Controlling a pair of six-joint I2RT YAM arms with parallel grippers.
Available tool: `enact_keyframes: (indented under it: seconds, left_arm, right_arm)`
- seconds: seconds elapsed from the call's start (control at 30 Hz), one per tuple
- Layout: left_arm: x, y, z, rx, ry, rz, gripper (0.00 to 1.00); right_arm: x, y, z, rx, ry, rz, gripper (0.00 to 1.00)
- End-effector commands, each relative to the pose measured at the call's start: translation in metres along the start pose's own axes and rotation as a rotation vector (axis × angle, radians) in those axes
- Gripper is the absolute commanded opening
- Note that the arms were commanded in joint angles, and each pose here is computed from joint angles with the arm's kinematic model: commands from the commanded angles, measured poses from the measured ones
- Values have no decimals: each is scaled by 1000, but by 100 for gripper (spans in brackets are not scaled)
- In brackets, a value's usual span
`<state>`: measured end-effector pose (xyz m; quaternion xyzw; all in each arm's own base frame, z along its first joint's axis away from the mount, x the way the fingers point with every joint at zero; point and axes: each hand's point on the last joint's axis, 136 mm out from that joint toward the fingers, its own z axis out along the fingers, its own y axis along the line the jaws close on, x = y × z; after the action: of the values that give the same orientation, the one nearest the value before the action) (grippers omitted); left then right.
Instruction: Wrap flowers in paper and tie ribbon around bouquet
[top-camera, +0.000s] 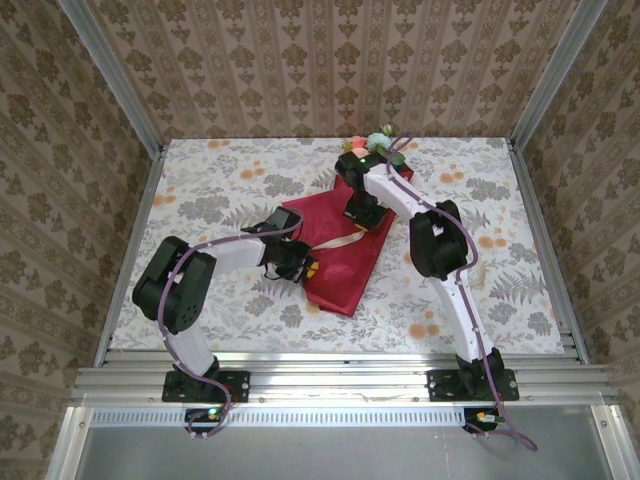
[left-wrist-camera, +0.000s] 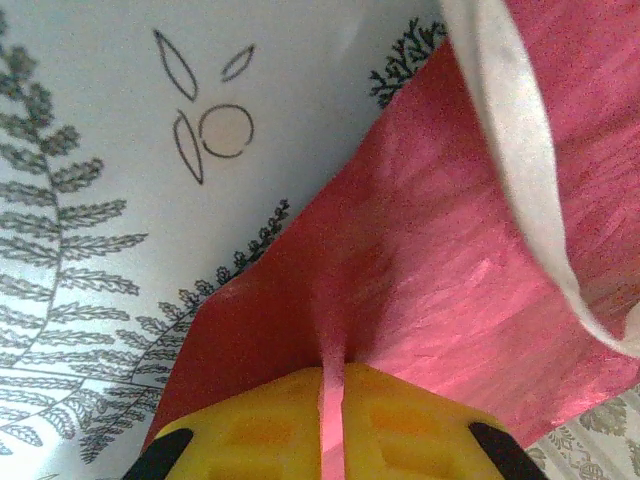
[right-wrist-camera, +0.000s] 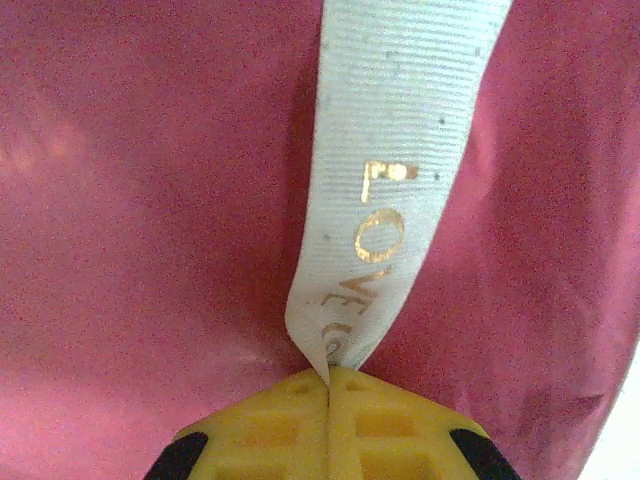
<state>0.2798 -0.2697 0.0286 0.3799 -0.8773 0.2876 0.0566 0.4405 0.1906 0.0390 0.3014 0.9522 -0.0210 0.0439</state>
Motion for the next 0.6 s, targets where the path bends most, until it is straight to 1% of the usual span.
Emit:
enact_keyframes:
  seconds: [0.0, 0.2, 0.3, 0.43, 0.57]
  left_arm:
    - [4, 4, 3, -19, 14, 12, 13]
    - [4, 6, 4, -27, 14, 12, 12]
    - [3, 6, 4, -28, 11, 12, 12]
    - [2, 6, 5, -33, 9, 10, 12]
    - [2, 5, 5, -31, 7, 13, 12]
  right_arm:
    - [-28, -8, -33, -41, -98, 53, 0]
    - [-68, -18, -58, -111, -168, 96, 0]
    - [-89, -30, -67, -126, -193, 120, 0]
    - [-116, -50, -71, -140, -205, 138, 0]
    - [-136, -67, -68, -132, -213, 119, 0]
